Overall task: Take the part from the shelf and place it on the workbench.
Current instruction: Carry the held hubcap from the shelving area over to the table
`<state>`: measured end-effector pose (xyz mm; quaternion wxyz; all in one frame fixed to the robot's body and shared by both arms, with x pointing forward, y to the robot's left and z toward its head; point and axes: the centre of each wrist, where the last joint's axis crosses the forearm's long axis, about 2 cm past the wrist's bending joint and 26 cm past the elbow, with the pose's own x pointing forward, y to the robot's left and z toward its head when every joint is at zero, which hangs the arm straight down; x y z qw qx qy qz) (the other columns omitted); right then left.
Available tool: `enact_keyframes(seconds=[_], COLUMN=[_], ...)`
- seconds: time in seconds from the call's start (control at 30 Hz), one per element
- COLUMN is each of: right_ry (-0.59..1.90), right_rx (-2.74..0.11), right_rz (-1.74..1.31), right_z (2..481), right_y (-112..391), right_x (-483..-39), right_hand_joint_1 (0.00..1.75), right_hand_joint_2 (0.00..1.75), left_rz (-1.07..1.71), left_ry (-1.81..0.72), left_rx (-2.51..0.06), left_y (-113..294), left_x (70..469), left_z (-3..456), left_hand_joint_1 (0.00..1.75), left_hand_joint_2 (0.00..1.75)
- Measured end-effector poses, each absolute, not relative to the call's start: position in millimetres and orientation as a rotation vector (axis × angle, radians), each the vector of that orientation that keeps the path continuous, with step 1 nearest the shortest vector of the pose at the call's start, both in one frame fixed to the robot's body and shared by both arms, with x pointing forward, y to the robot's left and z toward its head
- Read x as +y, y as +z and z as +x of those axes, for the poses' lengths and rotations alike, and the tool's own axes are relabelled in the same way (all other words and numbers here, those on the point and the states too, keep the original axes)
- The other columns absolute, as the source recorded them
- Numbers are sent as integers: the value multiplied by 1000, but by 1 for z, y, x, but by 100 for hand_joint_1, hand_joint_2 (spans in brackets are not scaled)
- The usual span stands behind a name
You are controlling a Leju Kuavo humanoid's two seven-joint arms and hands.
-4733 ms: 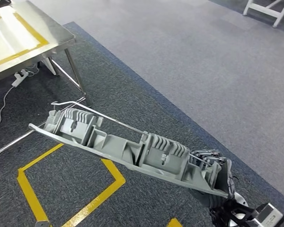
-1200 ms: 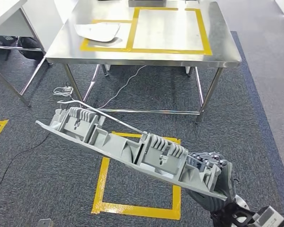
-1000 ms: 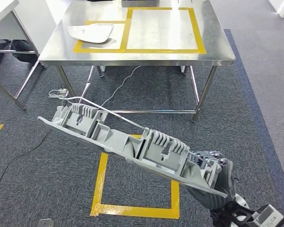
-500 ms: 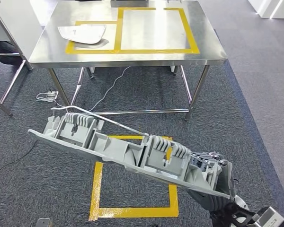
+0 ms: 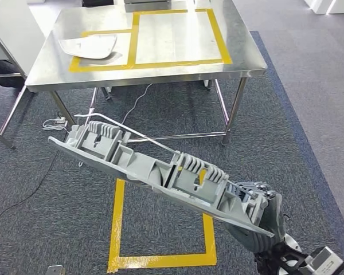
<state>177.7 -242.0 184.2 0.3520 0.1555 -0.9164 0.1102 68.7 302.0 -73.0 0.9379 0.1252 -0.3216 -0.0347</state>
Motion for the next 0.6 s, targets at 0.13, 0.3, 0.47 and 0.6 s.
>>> enact_keyframes(seconds=[0.13,0.3,0.47,0.6], right_ry=[285,286,286,286], right_rx=[-2371,-2370,-2371,-2370], right_rz=[402,403,404,403], right_z=[178,178,178,177], right_y=[184,184,184,184], right_x=[-242,-242,-242,-242], right_hand_joint_1=[175,175,175,175], right_hand_joint_2=[175,175,175,175], left_rz=[258,256,257,255], left_ry=[-72,-72,-71,-70], left_rx=[-657,-655,-656,-654], left_y=[-73,-73,-73,-73], left_x=[303,302,303,302], left_z=[69,68,68,67], left_hand_joint_1=[0,0,0,0], left_hand_joint_2=[175,175,175,175])
